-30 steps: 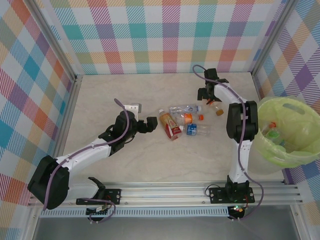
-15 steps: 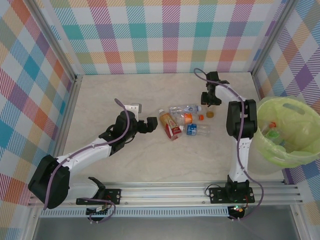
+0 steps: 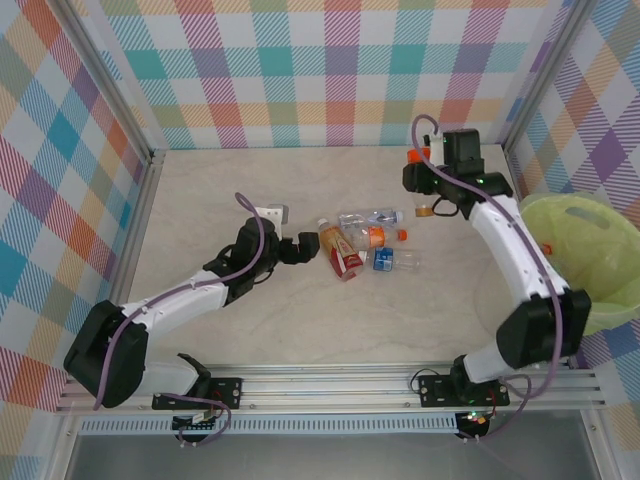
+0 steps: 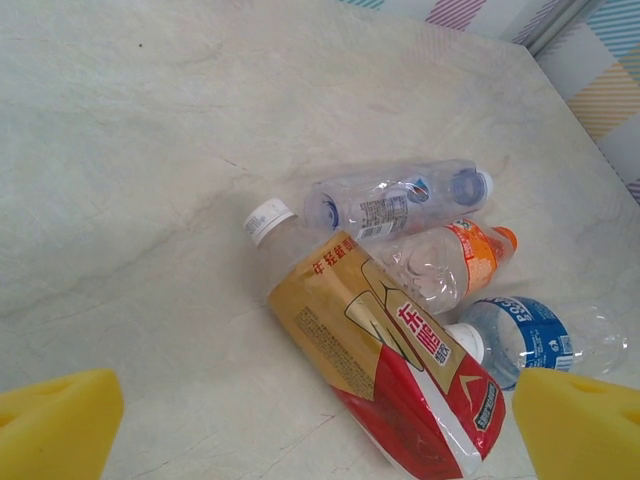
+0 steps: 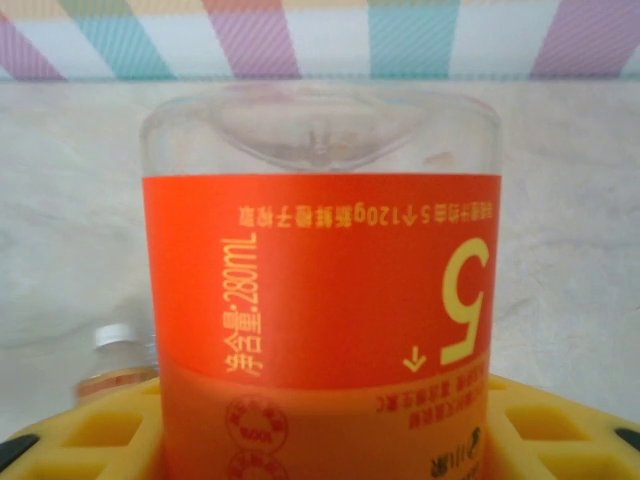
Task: Put the plastic bottles in the bin
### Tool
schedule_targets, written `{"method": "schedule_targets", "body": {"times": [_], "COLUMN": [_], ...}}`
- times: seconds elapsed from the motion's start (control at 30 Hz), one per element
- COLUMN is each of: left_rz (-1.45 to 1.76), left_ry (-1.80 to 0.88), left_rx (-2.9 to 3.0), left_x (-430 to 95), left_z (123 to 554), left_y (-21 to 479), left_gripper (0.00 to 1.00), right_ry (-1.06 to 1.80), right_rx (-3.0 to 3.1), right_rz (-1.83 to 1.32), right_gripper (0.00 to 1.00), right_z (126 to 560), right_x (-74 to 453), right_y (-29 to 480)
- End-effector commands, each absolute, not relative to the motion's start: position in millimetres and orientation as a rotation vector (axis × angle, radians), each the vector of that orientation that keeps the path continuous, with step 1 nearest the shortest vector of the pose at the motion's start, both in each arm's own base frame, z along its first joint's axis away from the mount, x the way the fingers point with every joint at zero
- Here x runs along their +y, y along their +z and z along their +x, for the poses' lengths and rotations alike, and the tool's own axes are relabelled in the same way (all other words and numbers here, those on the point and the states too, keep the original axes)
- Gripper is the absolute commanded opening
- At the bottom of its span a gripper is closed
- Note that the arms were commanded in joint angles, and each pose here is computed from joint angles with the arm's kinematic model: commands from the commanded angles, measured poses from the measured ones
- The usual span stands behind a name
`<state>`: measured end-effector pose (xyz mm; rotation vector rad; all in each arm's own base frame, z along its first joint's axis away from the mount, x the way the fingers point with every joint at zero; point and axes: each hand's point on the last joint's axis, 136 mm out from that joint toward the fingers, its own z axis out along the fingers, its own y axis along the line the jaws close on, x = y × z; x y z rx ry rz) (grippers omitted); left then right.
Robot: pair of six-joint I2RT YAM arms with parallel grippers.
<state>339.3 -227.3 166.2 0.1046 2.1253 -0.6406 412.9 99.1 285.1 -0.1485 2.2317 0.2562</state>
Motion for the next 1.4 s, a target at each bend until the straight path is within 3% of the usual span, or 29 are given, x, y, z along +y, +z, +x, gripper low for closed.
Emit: {"method": "schedule_targets", "body": {"times": [0.0,0.2,0.43,0.87,1.07,1.27,1.37], "left_rz": [0.103,0.135,0.121,0.111,0.120,0.112,0.104], "left_ry": [-0.683,-0.727,-0.726,-0.731,-0.736,-0.728,-0.723], "left_rx": [2.121,2.130,2.098,2.108,2.112,2.136,2.150], "left_x": [-235.2,-248.2,-249.3,-251.0,-251.6,-250.2,-249.0], "left_z": [346.3,351.3,357.8,359.7,357.7,356.7,355.7], "left_y": [177.1,175.2,179.3,176.1,177.4,173.2,170.1], "left_gripper": [1.00,1.00,1.00,1.00,1.00,1.00,1.00], "right_ry": [0.300,0.268,-0.081,-0.693,-0.913,-1.223,-1.242], "right_rx": [2.199,2.101,1.928,1.688,1.656,1.814,1.833], "right_rz": [-0.178,-0.146,-0.067,0.137,0.253,0.406,0.502], "right_gripper": [0.48,0.47,0.46,0.47,0.49,0.56,0.71], "right_z": [377.7,311.5,255.9,236.3,220.0,209.0,200.0], "right_x": [97.8,77.1,15.0,-73.7,-114.9,-173.1,-188.6], "right_y": [304.8,351.9,400.7,460.5,460.2,412.1,400.4]}}
